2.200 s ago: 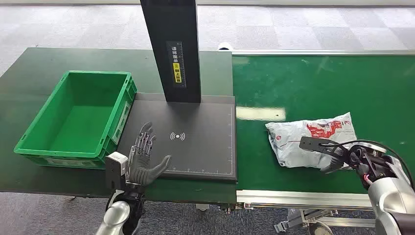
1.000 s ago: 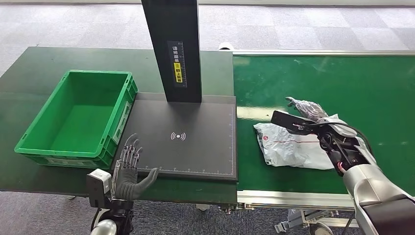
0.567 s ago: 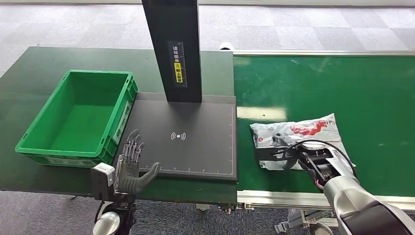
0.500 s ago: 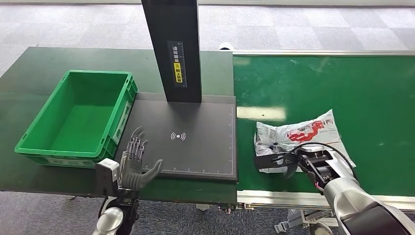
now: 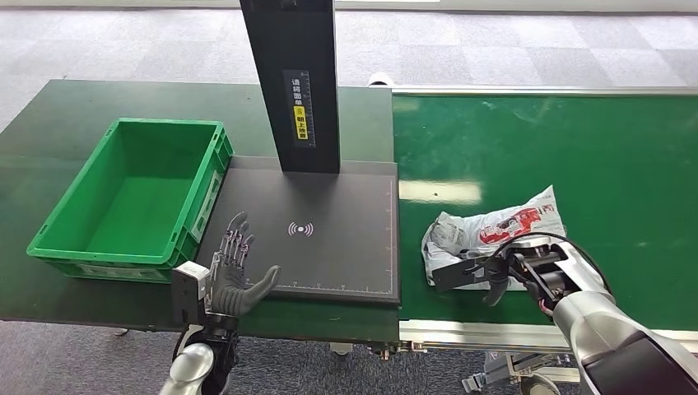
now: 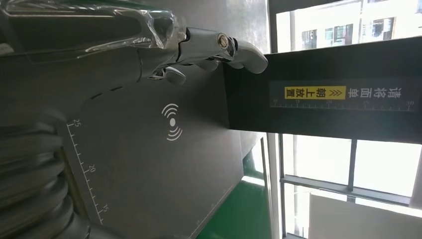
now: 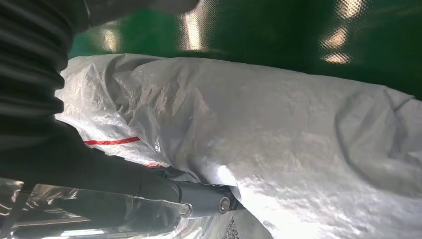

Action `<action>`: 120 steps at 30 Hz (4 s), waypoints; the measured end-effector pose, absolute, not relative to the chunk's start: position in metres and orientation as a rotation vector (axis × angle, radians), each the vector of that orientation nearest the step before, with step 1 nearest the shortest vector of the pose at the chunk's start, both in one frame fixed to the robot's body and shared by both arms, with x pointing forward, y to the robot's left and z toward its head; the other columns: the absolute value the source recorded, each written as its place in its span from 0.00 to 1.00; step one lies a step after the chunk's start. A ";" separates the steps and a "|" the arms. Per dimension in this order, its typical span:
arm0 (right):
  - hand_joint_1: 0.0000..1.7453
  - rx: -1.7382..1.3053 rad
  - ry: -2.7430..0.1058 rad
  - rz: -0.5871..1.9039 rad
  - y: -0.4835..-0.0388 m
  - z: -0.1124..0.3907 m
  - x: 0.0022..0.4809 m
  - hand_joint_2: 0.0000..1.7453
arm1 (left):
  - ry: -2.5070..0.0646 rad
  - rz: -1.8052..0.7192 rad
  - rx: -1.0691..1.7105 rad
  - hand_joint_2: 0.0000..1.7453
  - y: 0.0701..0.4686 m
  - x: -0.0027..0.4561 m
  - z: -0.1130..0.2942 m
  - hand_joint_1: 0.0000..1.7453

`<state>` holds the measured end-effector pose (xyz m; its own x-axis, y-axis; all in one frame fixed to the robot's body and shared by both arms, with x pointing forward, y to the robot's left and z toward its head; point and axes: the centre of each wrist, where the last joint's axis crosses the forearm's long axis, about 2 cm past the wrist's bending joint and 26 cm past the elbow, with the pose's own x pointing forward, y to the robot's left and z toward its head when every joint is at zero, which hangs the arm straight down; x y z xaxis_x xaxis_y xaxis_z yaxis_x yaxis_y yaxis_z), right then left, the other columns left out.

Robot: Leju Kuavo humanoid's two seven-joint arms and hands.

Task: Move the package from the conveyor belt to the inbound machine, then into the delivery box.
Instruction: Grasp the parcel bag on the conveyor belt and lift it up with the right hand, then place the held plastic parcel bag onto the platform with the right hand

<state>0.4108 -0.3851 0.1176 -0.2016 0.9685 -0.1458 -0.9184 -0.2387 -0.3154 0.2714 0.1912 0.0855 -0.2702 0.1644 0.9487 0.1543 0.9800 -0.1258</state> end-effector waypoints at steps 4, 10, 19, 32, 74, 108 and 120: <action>1.00 -0.401 -0.198 1.773 -0.384 0.119 0.412 1.00 | -1.848 0.016 -0.224 1.00 0.191 0.270 0.085 0.00; 1.00 -0.464 -0.229 1.772 -0.381 0.119 0.413 1.00 | -1.845 0.035 -0.201 1.00 0.194 0.264 0.083 0.00; 1.00 -0.526 -0.330 1.741 -0.386 0.115 0.411 1.00 | -1.864 0.083 -0.148 1.00 0.207 0.256 0.089 0.00; 1.00 -0.883 -0.989 1.392 -0.350 0.104 0.403 1.00 | -2.023 0.396 0.043 1.00 0.230 0.219 0.108 0.00; 1.00 -1.078 -2.098 1.767 -0.152 0.164 0.408 1.00 | -2.220 0.400 0.048 0.00 0.209 0.264 0.135 0.00; 0.00 -0.621 -1.828 1.836 -0.108 0.138 0.394 1.00 | -2.161 0.232 -0.142 1.00 0.188 0.280 0.128 0.00; 0.00 0.021 -1.753 1.062 -0.132 0.133 0.403 1.00 | -2.154 0.257 -0.137 1.00 0.191 0.280 0.127 0.00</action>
<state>0.4030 -0.1321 0.1334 -0.4602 0.4473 0.7669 -0.4725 0.6079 -0.6381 0.2802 0.1911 0.1266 -0.5604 0.1953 0.8048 0.0003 0.9718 -0.2357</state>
